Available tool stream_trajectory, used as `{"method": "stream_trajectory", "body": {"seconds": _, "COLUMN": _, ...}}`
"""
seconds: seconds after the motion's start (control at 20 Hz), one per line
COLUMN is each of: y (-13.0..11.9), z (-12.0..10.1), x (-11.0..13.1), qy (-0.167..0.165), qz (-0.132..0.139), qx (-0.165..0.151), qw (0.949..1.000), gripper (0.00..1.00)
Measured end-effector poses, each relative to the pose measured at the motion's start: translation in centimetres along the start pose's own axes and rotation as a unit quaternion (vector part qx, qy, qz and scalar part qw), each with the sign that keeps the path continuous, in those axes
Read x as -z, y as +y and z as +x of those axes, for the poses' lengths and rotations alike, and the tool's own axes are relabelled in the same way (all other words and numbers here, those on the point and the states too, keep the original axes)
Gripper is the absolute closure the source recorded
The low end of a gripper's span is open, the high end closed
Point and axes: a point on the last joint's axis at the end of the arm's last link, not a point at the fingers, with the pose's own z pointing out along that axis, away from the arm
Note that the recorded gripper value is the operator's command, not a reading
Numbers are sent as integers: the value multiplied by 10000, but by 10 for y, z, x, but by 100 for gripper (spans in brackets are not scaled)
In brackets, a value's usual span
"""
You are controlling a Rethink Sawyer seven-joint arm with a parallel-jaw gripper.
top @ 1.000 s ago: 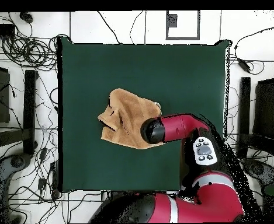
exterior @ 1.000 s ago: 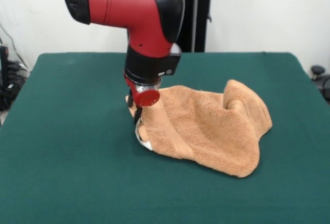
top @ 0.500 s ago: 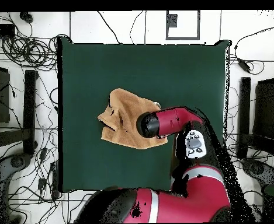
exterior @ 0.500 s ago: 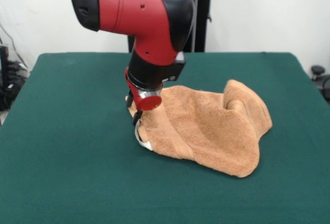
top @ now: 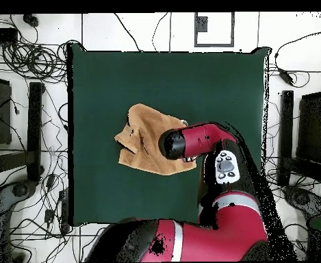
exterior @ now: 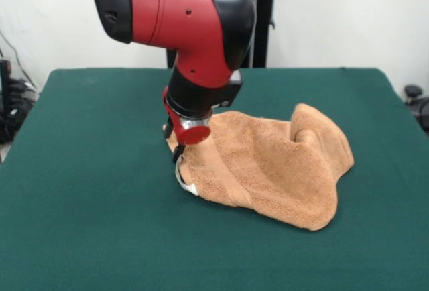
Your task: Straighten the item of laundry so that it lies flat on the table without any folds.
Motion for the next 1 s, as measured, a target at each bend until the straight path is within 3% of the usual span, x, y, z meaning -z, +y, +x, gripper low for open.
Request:
{"method": "stream_trajectory", "body": {"seconds": 0.55, "y": -10, "z": -15, "x": 1, "qy": 266, "qz": -60, "qx": -213, "qw": 9994, "gripper": 0}}
{"method": "stream_trajectory", "body": {"seconds": 1.0, "y": -18, "z": -31, "x": 41, "qy": 199, "qz": -252, "qx": -310, "qw": 9990, "gripper": 0}}
